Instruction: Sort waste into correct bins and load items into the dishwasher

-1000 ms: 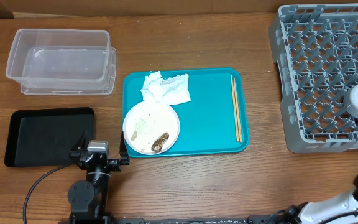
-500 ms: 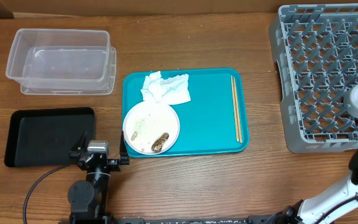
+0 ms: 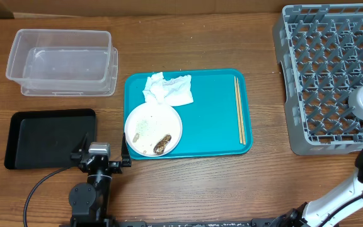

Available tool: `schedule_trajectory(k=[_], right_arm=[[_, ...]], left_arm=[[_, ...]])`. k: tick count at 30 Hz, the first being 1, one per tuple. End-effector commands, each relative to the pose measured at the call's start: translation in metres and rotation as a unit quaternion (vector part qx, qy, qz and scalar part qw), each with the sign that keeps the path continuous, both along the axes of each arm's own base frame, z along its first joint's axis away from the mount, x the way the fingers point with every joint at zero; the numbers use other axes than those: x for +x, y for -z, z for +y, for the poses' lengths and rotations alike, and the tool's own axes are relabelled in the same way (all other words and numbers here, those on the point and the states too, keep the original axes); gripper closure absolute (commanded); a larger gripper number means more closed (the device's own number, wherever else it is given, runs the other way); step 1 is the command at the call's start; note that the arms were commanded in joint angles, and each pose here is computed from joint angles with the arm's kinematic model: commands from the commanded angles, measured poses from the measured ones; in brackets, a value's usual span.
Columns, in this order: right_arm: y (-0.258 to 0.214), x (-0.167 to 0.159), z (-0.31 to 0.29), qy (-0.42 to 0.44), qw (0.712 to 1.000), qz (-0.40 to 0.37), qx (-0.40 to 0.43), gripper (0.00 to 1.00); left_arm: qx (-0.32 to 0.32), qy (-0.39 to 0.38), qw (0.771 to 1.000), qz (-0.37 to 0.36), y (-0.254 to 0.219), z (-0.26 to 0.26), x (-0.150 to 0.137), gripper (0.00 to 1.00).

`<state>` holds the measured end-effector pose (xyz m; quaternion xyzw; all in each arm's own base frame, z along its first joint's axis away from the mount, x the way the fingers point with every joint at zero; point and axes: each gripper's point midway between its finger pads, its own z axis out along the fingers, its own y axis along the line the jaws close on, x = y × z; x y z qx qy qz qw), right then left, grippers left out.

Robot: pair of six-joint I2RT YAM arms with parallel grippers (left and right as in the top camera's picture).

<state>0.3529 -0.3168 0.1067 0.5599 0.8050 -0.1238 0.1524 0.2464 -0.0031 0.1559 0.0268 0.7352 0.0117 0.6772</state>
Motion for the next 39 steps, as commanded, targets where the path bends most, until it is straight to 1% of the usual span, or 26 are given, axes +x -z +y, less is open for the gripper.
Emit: schedule_trajectory(k=[1,5,7,10,13,15,16,18,20,21,22,23,24,25,26,29,31,32,34,36,39], right_arm=[[0.012,0.0,-0.001,0.004,1.0,0.007,0.011,0.96],[0.009,0.004,0.007,-0.004,0.999,-0.007,0.032,0.96],[-0.002,0.007,0.007,-0.007,0.999,-0.017,0.033,0.96],[-0.036,0.012,0.007,-0.01,0.999,-0.044,0.021,0.96],[-0.083,0.026,0.02,-0.033,0.993,-0.11,0.032,0.96],[-0.124,0.038,0.04,-0.067,0.98,-0.178,0.055,0.95],[-0.141,0.045,0.053,-0.097,0.971,-0.209,0.068,0.93],[-0.181,0.059,0.091,-0.195,0.935,-0.277,0.102,0.86],[-0.216,0.063,0.137,-0.282,0.89,-0.332,0.137,0.72],[-0.228,0.062,0.162,-0.313,0.873,-0.342,0.153,0.62],[-0.233,0.062,0.187,-0.343,0.863,-0.336,0.157,0.4],[-0.233,0.062,0.202,-0.367,0.856,-0.327,0.157,0.27],[-0.232,0.062,0.218,-0.394,0.849,-0.315,0.156,0.05],[-0.226,0.063,0.238,-0.422,0.842,-0.296,0.158,0.0],[-0.218,0.063,0.256,-0.444,0.84,-0.271,0.157,0.0],[-0.179,0.061,0.297,-0.476,0.852,-0.169,0.141,0.01],[-0.151,0.059,0.327,-0.503,0.846,-0.113,0.138,0.09],[-0.137,0.058,0.342,-0.517,0.84,-0.089,0.141,0.12],[-0.107,0.054,0.372,-0.544,0.825,-0.043,0.146,0.21],[-0.079,0.047,0.394,-0.564,0.813,0.002,0.143,0.28],[-0.04,0.041,0.415,-0.566,0.812,0.057,0.131,0.46]], left_arm=[[0.004,-0.002,1.0,-0.002,0.0,0.001,0.0,0.0],[0.004,-0.002,1.0,-0.002,0.0,0.001,0.0,0.0],[0.004,-0.002,1.0,-0.002,0.0,0.001,0.0,0.0],[0.004,-0.002,1.0,-0.002,0.0,0.001,0.0,0.0],[0.004,-0.002,1.0,-0.002,0.0,0.001,0.0,0.0],[0.004,-0.002,1.0,-0.002,0.0,0.001,0.0,0.0],[0.004,-0.002,1.0,-0.002,0.0,0.001,0.0,0.0],[0.004,-0.002,1.0,-0.002,0.0,0.001,0.0,0.0],[0.004,-0.002,1.0,-0.002,0.0,0.001,0.0,0.0],[0.004,-0.002,1.0,-0.002,0.0,0.001,0.0,0.0],[0.004,-0.002,1.0,-0.002,0.0,0.001,0.0,0.0],[0.004,-0.002,1.0,-0.002,0.0,0.001,0.0,0.0],[0.004,-0.002,1.0,-0.002,0.0,0.001,0.0,0.0],[0.004,-0.002,1.0,-0.002,0.0,0.001,0.0,0.0],[0.004,-0.002,1.0,-0.002,0.0,0.001,0.0,0.0],[0.004,-0.002,1.0,-0.002,0.0,0.001,0.0,0.0],[0.004,-0.002,1.0,-0.002,0.0,0.001,0.0,0.0],[0.004,-0.002,1.0,-0.002,0.0,0.001,0.0,0.0],[0.004,-0.002,1.0,-0.002,0.0,0.001,0.0,0.0],[0.004,-0.002,1.0,-0.002,0.0,0.001,0.0,0.0],[0.004,-0.002,1.0,-0.002,0.0,0.001,0.0,0.0]])
